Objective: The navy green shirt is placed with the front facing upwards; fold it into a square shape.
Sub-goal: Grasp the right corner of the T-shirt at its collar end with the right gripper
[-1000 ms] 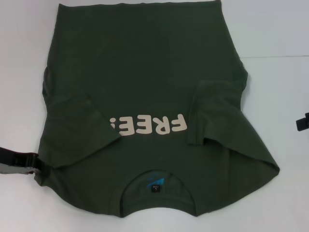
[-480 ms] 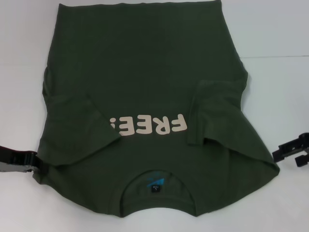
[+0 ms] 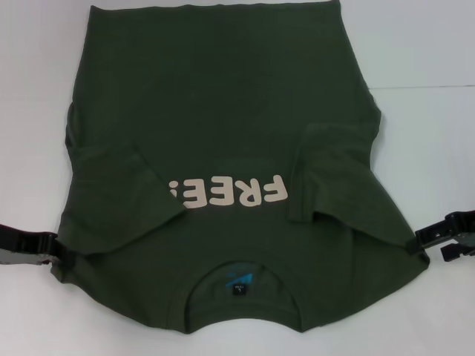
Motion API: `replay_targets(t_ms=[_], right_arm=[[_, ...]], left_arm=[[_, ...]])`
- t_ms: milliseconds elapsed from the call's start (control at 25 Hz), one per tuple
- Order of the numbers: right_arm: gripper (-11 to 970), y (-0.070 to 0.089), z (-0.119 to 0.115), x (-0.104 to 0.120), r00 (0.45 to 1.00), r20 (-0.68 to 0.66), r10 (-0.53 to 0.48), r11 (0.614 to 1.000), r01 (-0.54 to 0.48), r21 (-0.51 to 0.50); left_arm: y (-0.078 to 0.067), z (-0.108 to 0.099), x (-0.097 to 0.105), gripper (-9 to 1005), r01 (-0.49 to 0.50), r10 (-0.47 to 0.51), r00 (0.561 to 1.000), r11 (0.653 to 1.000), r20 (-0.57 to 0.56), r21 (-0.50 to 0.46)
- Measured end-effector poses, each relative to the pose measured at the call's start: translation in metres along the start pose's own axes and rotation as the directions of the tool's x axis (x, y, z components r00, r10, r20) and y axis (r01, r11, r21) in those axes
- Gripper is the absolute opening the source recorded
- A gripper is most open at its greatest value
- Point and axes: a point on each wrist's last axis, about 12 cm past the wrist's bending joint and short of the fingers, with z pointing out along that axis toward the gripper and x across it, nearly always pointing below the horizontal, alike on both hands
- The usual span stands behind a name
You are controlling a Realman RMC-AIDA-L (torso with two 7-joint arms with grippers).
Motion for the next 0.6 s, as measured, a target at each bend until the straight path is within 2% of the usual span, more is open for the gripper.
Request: replay_targets(t_ms=[600], right_arm=[[867,0.0009,0.0083,0.0,1.0,0.012,-0.024,1.0,0.024,0.004]], left_arm=[[0.0005,0.0001,-0.0002,38,0.005,-0.005,1.0,1.0,0.003,-0.003]])
